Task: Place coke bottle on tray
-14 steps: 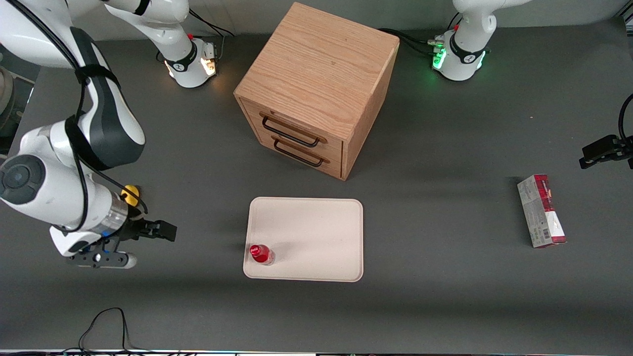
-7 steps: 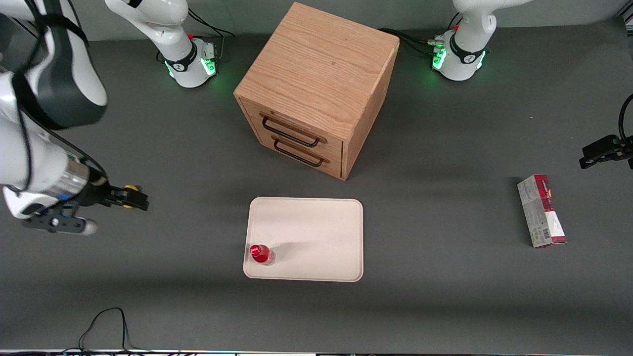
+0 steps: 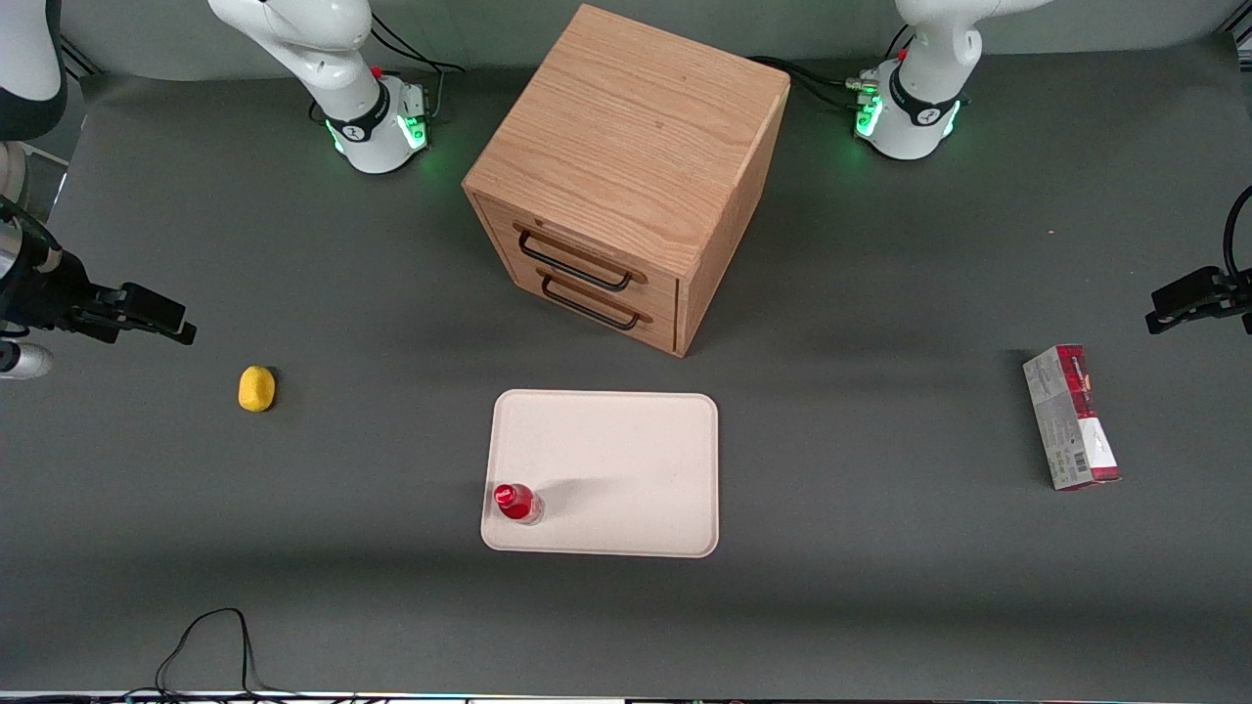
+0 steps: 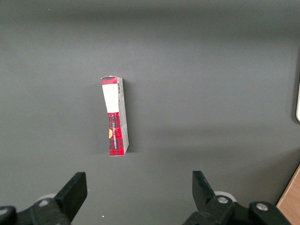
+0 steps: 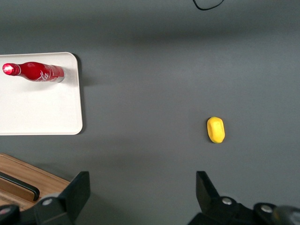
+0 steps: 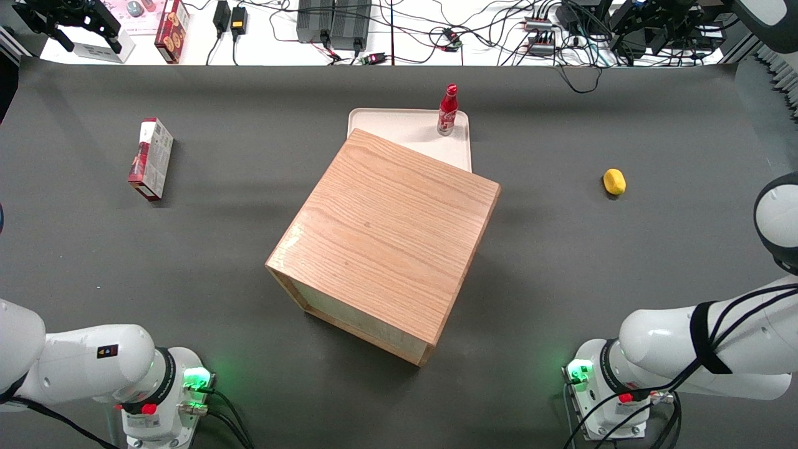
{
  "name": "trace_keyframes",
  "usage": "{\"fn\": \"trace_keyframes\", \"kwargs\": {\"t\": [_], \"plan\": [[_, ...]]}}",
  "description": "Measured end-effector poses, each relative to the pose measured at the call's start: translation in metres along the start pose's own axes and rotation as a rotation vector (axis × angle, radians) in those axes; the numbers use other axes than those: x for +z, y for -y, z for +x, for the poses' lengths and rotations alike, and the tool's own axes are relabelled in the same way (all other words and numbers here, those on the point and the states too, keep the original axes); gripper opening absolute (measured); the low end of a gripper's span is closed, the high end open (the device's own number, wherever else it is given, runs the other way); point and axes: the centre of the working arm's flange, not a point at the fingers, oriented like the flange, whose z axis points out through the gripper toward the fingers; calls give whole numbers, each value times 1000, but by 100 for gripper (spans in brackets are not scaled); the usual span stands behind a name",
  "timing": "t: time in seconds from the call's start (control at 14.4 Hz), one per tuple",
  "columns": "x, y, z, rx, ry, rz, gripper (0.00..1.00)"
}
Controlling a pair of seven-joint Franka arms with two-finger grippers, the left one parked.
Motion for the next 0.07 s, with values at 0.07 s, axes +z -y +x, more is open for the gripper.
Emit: {"fn": "trace_keyframes", "kwargs": {"t": [0.07], "plan": [[0,1,-1,-1,0,-1,100]]}}
